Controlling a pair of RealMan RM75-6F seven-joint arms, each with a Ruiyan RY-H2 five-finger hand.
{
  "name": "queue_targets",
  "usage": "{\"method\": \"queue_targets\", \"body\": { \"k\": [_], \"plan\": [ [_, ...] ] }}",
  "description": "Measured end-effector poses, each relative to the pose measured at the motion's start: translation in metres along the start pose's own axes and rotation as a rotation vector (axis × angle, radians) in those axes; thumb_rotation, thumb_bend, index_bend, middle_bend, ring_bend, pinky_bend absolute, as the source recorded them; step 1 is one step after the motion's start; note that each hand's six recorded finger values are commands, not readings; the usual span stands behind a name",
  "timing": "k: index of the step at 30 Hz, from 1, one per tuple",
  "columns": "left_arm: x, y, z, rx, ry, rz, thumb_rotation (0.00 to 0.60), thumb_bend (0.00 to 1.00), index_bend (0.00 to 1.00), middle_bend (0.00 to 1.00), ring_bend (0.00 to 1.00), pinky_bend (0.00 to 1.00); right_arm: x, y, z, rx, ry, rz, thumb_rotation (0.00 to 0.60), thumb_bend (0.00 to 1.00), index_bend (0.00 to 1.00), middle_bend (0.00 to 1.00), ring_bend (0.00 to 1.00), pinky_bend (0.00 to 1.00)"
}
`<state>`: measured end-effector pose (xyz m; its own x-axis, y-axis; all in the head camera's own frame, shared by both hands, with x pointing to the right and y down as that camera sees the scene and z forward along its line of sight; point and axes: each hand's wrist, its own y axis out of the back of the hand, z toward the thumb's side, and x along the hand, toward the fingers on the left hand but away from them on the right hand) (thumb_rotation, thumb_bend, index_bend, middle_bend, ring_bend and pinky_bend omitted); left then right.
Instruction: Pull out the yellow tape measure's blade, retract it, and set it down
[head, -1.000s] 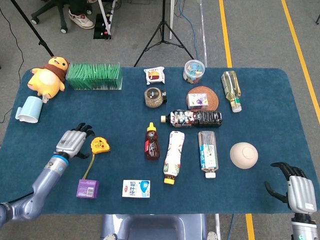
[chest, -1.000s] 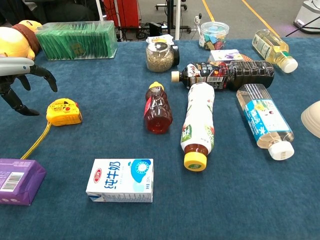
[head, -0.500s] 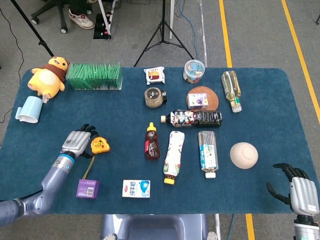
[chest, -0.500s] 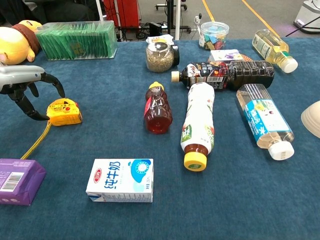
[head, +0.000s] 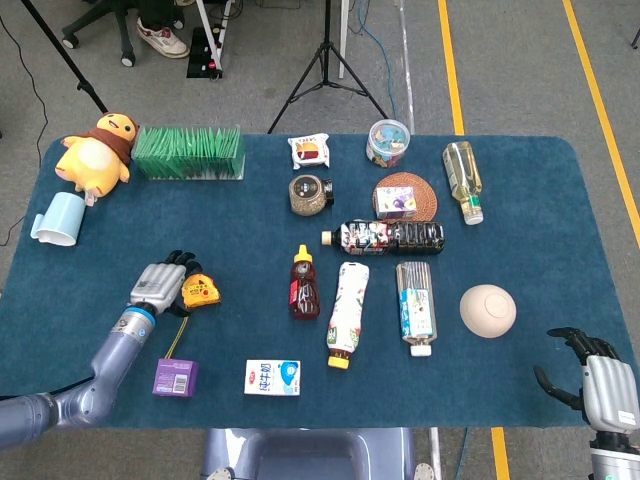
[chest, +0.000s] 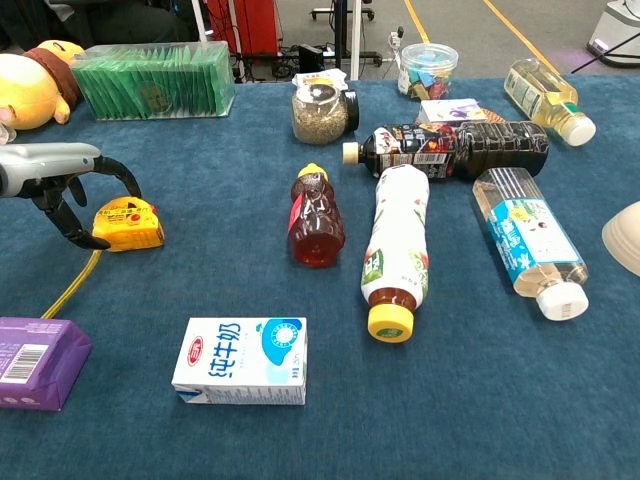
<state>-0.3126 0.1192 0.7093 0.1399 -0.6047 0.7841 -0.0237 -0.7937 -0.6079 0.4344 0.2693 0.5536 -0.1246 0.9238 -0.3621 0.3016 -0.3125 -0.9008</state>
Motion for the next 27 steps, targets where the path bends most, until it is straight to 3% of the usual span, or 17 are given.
{"method": "queue_targets", "body": {
  "k": [6,17,27],
  "plan": [
    [0.004,-0.003,0.002,-0.007,-0.001,-0.001,0.6,0.22,0.26,0.13,0.07,0.31,0.001,0.001,-0.003,-0.003,-0.012,-0.005,0.549,0.29,0.32,0.34,0.39,0.28],
    [0.008,-0.004,0.003,-0.007,-0.003,0.018,0.6,0.33,0.51,0.34,0.27,0.46,0.002,0.001,-0.003,-0.013,-0.019,-0.005,0.549,0.29,0.32,0.34,0.39,0.29],
    [0.007,0.024,0.012,0.053,-0.064,0.076,0.6,0.35,0.56,0.39,0.3,0.47,-0.005,0.003,0.007,-0.024,0.01,-0.003,0.548,0.29,0.32,0.35,0.39,0.31]
  ]
}}
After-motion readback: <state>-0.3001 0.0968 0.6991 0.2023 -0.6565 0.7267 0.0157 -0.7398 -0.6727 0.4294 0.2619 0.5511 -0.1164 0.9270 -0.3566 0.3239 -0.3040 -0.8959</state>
